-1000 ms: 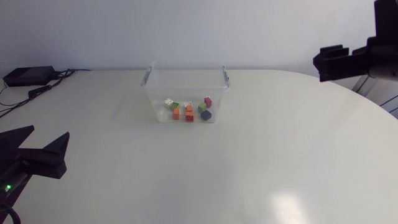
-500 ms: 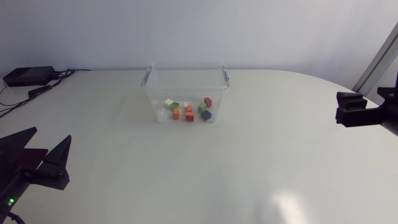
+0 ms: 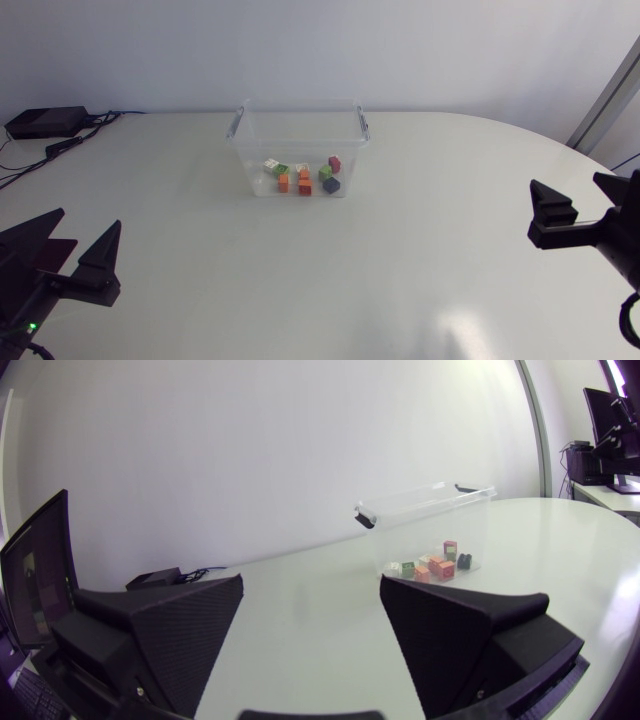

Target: Place the duplo bricks in the container

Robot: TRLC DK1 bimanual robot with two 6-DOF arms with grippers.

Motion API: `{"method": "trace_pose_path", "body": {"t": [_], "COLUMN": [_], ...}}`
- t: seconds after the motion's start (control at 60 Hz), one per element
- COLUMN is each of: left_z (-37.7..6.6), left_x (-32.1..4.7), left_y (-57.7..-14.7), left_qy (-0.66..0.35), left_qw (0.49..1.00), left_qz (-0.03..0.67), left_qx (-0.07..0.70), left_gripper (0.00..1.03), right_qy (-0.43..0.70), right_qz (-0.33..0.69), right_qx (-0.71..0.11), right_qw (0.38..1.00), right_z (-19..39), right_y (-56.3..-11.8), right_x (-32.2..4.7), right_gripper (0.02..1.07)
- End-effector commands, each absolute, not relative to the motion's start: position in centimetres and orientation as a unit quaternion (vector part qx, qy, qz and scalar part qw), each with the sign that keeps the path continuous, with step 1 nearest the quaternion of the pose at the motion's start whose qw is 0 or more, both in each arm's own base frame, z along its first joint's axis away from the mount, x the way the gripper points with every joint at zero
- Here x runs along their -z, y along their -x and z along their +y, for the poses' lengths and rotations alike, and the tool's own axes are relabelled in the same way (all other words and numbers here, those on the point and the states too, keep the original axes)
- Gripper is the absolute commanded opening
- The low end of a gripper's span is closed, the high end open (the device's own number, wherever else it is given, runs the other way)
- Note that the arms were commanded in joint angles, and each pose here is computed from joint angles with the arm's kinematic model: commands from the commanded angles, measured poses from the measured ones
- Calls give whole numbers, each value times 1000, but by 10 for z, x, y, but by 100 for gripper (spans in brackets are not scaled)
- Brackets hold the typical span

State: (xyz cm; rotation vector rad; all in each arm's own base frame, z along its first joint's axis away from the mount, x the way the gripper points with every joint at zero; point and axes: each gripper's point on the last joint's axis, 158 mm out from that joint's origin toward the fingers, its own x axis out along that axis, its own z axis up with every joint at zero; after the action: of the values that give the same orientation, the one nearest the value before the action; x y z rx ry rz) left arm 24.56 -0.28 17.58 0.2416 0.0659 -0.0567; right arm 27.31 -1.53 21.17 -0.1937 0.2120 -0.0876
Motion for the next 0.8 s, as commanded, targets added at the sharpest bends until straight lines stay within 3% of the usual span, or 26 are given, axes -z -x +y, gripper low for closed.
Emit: {"method": "trace_pose_path", "body": {"t": [0.0,0.583,0.783], "left_z": [-3,-3,-3], "left_x": [-167,-150,-150], "left_y": [-248,-254,-254], "left_qy": [-95,0,0], "left_qw": [995,999,999], "left_qz": [36,30,30], "left_qx": [26,8,8], "left_gripper": [99,99,99], "right_qy": [76,0,0], "right_qz": [97,28,28], "right_qx": [44,5,5], "right_qw": [991,1000,1000], "right_z": [-16,-2,-2], "right_y": [-270,-254,-254], "right_x": [-201,-149,-149], "right_gripper": [103,103,103]}}
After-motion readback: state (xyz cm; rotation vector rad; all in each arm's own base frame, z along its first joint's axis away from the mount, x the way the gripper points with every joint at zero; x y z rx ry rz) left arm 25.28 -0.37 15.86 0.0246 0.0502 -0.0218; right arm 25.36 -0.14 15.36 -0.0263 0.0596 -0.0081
